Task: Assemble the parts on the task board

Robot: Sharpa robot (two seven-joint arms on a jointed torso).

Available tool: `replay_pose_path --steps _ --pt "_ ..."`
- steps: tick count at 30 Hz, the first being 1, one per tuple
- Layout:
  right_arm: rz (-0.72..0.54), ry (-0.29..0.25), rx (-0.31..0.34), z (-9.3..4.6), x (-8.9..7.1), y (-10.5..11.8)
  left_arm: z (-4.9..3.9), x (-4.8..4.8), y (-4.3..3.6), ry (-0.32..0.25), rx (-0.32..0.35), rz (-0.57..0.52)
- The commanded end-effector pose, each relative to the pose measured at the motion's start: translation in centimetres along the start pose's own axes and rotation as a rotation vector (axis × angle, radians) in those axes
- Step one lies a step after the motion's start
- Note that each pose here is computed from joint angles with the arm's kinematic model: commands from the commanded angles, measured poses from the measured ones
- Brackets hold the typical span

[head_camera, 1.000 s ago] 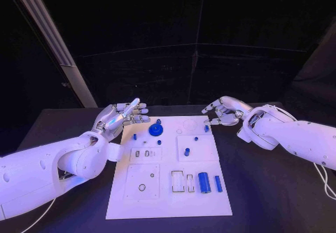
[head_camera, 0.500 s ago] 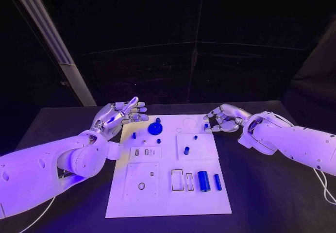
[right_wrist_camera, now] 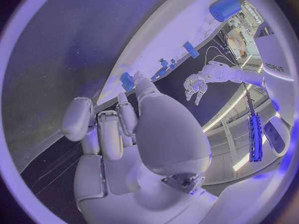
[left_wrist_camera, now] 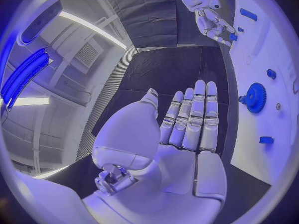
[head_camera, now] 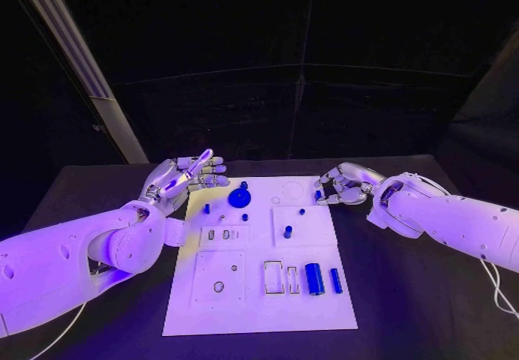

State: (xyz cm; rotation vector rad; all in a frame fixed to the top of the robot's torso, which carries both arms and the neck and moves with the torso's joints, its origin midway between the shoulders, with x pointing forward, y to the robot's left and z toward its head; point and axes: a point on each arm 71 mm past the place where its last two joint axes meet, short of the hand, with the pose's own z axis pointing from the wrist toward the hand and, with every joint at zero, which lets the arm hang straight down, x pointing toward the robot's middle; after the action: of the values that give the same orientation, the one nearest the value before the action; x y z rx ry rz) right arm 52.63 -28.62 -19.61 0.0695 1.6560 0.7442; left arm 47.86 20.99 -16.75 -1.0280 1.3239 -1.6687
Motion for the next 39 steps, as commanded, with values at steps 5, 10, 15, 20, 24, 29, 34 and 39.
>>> replay_pose_path --steps 5,10,15,20,24,29,34,39 --pt "-0.043 0.027 -0.011 0.27 0.31 0.11 0.07 0.17 -0.07 0.016 0.007 -0.004" --pt "-0.050 0.035 -0.015 0.33 0.46 0.19 0.07 0.15 -0.07 0.016 0.007 -0.004" --pt "-0.052 0.037 -0.013 0.29 0.46 0.12 0.05 0.11 -0.07 0.015 0.006 -0.003" --pt "-0.053 0.037 -0.011 0.27 0.45 0.10 0.05 0.10 -0.07 0.014 0.006 -0.003" --pt "-0.055 0.031 -0.007 0.24 0.37 0.02 0.05 0.08 -0.06 0.014 0.005 -0.003" --pt "-0.057 0.023 -0.006 0.25 0.29 -0.06 0.06 0.07 -0.06 0.014 0.005 -0.003" --pt "-0.053 0.012 -0.009 0.33 0.28 0.07 0.06 0.06 -0.06 0.014 0.005 -0.003" --pt "-0.055 -0.018 0.000 0.43 0.17 0.18 0.04 0.04 -0.06 0.013 0.004 -0.003"
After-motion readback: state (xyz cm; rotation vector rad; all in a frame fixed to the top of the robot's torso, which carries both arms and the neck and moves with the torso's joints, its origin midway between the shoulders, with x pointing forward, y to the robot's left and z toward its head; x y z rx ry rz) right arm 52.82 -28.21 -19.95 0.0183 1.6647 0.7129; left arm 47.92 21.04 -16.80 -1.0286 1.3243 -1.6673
